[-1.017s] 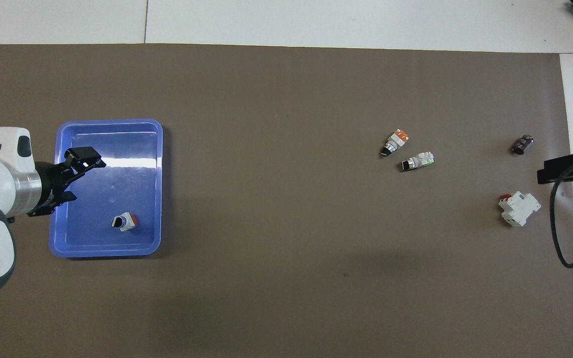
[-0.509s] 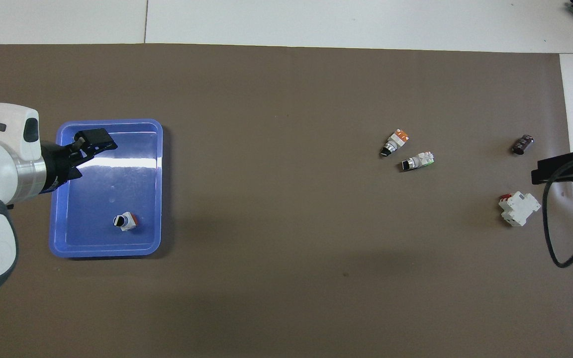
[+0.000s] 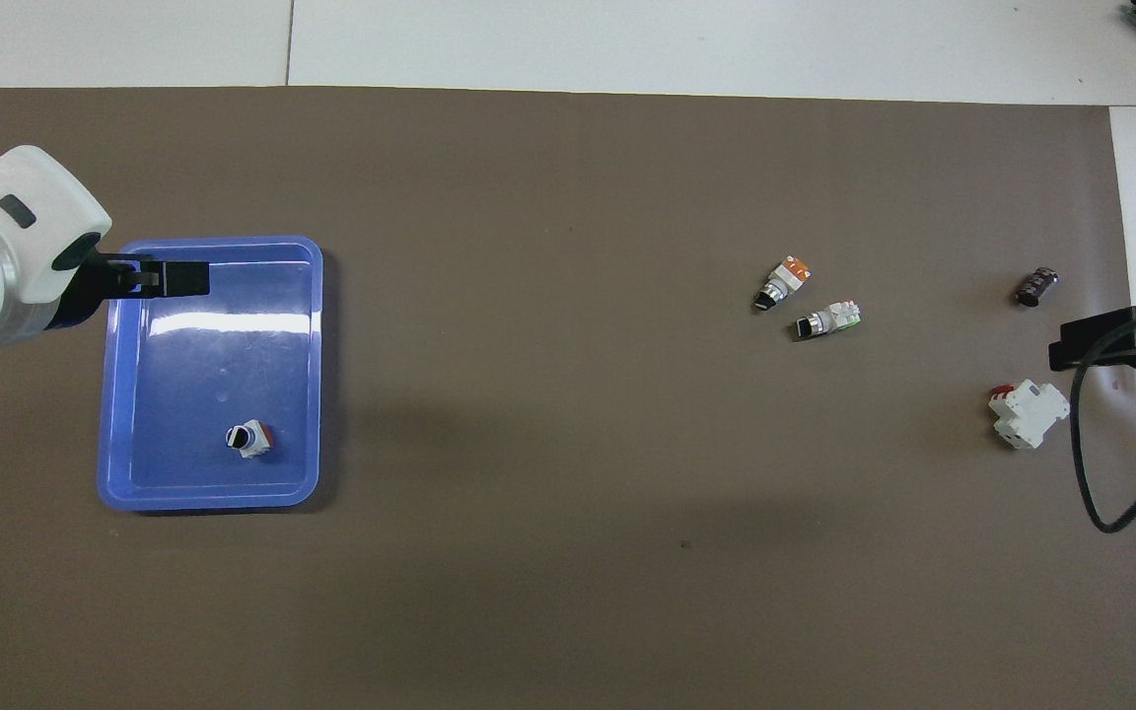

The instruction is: Turn and place switch with both arms

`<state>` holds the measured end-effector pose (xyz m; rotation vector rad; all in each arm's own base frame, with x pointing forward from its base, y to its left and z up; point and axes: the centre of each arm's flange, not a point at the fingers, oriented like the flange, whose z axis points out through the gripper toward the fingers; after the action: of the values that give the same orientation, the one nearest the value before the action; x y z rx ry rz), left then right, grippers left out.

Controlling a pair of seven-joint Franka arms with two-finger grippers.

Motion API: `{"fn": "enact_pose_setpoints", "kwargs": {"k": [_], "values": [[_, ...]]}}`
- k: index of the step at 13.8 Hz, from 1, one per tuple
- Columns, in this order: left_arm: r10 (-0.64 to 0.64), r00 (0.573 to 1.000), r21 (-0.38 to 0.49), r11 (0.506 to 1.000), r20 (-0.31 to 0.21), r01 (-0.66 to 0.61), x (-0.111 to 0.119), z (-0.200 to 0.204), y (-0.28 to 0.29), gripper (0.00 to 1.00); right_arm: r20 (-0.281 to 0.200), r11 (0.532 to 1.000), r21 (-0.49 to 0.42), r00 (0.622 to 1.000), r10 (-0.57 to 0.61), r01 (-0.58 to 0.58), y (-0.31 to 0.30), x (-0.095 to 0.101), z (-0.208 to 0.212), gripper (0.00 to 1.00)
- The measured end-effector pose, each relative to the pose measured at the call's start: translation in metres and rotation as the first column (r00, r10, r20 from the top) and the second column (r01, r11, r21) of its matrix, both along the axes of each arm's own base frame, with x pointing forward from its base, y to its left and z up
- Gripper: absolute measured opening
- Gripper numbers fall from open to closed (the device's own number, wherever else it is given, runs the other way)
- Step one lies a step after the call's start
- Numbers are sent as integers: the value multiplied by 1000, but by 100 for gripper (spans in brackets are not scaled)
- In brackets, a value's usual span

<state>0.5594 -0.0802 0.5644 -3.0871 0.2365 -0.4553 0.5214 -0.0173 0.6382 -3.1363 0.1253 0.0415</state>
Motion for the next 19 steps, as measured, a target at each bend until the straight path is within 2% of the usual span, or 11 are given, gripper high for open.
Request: {"fn": "enact_pose_setpoints", "kwargs": {"k": [3, 6, 9, 13, 19], "values": [[-87, 995, 65, 994, -42, 89, 10, 27, -3, 100, 1, 1000, 0, 1000, 0, 0, 0, -1, 1, 100], [-99, 987, 77, 991, -127, 109, -2, 30, -6, 100, 0, 1000, 1, 1000, 0, 0, 0, -2, 0, 100], [-59, 975, 82, 994, -213, 78, -12, 28, 14, 100, -3, 1000, 3, 1000, 0, 0, 0, -3, -1, 100], [-38, 972, 61, 997, -231, 54, -13, 49, 24, 100, -4, 1000, 4, 1000, 0, 0, 0, -3, -1, 100], [-20, 946, 62, 997, -322, 42, -13, 76, 30, 100, -2, 1000, 3, 1000, 6, -6, 3, -3, 0, 100]]}}
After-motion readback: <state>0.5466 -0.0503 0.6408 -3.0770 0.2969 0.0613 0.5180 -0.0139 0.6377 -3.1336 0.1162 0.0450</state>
